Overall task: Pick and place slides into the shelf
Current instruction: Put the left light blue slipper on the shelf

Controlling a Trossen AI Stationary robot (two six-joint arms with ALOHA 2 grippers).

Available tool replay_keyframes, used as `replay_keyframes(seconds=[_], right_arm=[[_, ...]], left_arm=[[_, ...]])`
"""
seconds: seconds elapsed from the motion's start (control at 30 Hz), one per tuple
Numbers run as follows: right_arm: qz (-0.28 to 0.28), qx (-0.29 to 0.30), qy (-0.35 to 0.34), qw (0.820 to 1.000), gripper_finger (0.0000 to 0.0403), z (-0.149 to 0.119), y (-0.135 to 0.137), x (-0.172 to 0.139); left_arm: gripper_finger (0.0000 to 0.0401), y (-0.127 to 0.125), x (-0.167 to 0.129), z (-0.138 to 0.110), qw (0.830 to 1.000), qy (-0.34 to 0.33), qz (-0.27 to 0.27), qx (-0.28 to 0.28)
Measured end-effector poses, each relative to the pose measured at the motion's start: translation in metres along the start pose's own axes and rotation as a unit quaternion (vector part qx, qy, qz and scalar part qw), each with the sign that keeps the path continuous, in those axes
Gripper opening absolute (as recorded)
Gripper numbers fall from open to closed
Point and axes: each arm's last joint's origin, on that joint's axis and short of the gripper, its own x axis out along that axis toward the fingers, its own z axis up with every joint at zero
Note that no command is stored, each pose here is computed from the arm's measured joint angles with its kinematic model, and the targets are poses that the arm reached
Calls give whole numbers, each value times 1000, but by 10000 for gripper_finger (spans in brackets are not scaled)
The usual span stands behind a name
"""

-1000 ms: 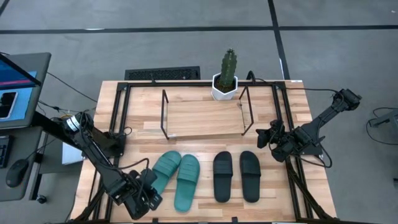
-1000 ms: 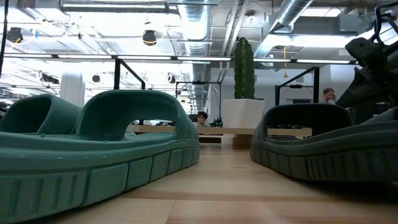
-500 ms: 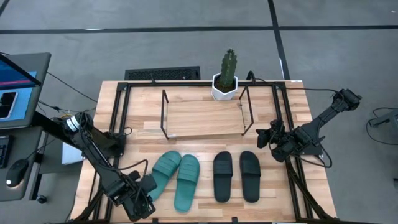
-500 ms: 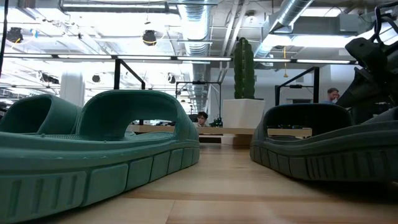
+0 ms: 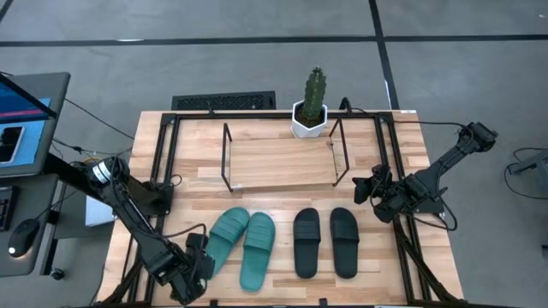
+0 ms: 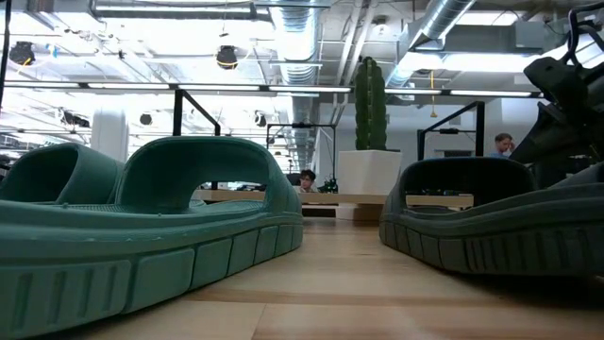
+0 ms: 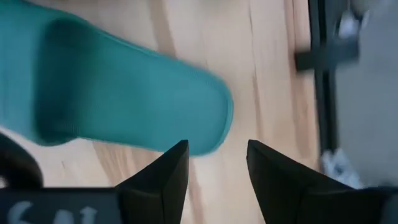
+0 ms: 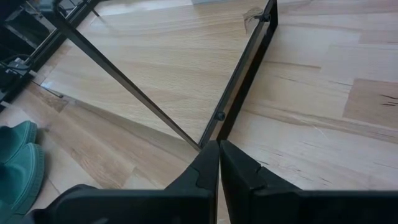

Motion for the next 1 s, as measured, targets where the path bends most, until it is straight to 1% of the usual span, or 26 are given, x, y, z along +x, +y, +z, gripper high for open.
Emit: replay_keyframes(seconds=[0.1,0.3,0.43,0.53,0.7,0.87,1.0], right_arm=[[0,0,0,1000,8,0,0,0],[0,0,2,1000,8,0,0,0],[0,0,2,1000,8,0,0,0],[0,0,2,1000,8,0,0,0],[0,0,2,1000,8,0,0,0],[0,0,2,1000,8,0,0,0],[0,0,2,1000,8,0,0,0]], left_arm=[[153,-4,15,0,997,33,3,66],[153,-7,43,3,990,68,38,113],[153,-7,53,4,988,80,47,122],[153,-7,56,7,989,75,46,122],[153,-11,57,12,990,46,25,134],[153,-17,57,17,990,25,-16,139],[153,-19,57,16,990,19,-10,143]])
